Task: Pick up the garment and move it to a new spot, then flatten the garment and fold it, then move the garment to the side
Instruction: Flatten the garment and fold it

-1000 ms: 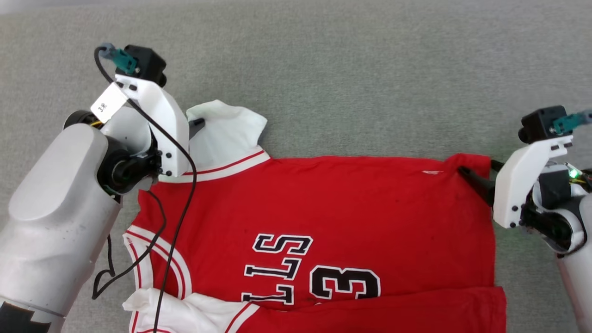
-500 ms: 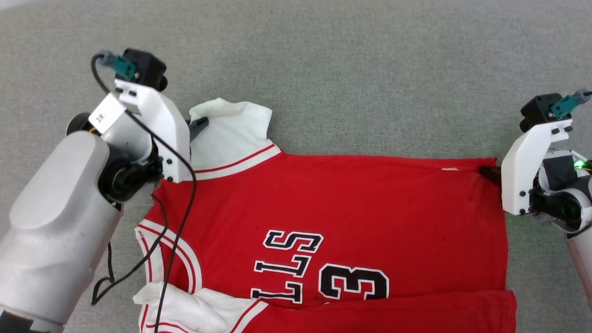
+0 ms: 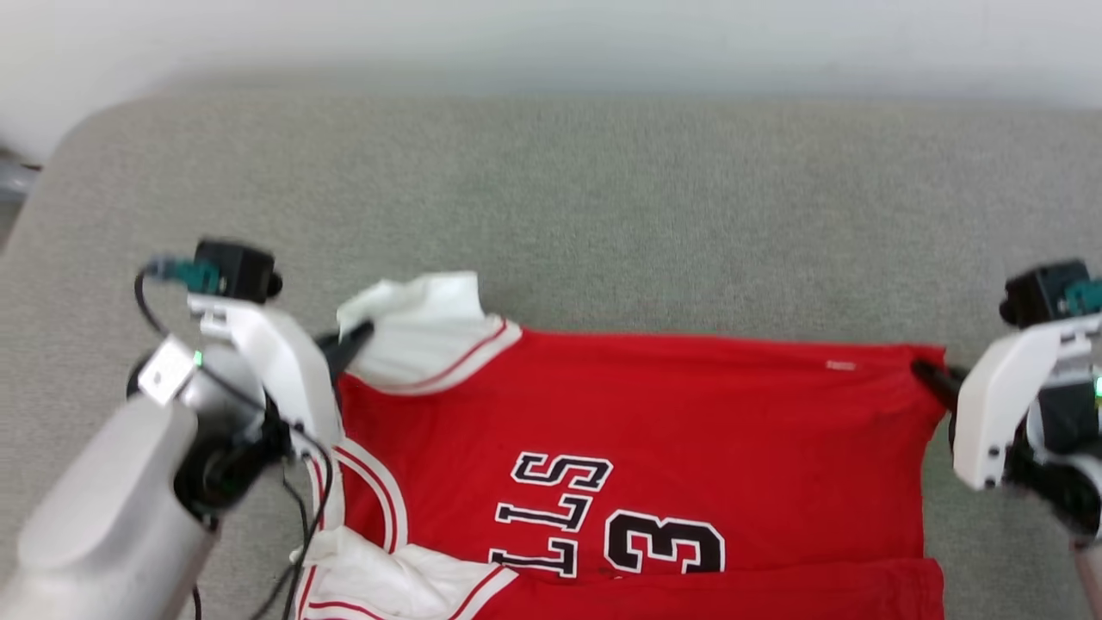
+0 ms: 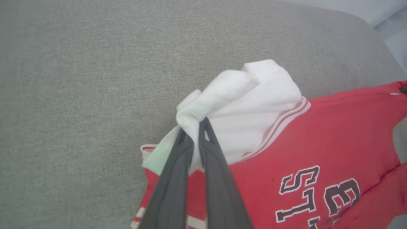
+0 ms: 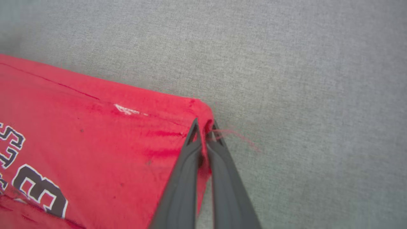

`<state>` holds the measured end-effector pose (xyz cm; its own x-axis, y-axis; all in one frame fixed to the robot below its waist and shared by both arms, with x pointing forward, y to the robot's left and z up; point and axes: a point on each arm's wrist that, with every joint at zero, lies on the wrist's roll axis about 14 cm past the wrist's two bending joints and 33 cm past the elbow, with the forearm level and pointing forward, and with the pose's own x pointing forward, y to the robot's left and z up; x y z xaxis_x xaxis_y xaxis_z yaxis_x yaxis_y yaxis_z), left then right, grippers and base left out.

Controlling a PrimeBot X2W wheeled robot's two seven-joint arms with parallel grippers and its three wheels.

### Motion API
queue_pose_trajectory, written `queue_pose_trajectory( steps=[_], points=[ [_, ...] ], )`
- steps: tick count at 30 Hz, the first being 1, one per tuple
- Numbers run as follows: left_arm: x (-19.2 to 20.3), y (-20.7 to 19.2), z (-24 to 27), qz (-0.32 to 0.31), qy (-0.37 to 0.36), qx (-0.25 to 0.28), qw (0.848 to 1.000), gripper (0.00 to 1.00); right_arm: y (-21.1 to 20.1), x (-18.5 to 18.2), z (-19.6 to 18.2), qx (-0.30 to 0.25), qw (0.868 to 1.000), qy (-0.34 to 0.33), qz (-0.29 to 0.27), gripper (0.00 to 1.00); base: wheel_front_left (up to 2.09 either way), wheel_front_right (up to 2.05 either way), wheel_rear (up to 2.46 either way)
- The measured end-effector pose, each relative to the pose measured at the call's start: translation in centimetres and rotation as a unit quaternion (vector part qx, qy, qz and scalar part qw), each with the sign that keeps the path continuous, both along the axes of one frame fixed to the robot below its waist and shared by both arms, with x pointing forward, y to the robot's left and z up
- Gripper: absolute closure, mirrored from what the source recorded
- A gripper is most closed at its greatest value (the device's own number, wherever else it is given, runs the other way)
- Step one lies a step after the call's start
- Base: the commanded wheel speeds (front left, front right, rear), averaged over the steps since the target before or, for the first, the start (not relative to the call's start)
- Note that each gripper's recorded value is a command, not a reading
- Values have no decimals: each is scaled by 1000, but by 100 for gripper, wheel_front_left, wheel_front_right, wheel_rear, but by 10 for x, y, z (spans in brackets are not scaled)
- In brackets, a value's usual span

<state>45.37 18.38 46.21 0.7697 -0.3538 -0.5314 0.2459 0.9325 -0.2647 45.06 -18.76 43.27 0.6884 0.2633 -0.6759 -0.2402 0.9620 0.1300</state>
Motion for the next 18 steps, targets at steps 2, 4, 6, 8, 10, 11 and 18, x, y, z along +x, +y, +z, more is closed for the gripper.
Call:
queue_pose_trajectory(
  steps=[2,4,6,8,10,11,18],
  points=[
    [-15,2,-2,12,0,-13,1000,100,1,-11,1,6,1000,-9,-5,100,0,0,0],
    [-33,1,-7,20,11,-30,999,100,4,-24,0,14,1000,-10,-10,100,0,0,0],
    [-49,3,-12,30,16,-35,999,100,7,-38,-4,23,1000,-5,-14,100,0,0,0],
    [-63,2,-16,39,22,-46,998,100,8,-51,-9,34,999,1,-22,100,0,0,0],
    [-80,0,-25,48,36,-60,996,100,9,-65,-16,42,999,11,-31,100,0,0,0],
    [-88,-1,-30,52,44,-66,995,100,8,-72,-20,46,998,16,-36,100,0,0,0],
    [-133,-1,-65,88,94,-81,988,100,9,-112,-45,71,994,51,-70,100,0,0,0]
  ],
)
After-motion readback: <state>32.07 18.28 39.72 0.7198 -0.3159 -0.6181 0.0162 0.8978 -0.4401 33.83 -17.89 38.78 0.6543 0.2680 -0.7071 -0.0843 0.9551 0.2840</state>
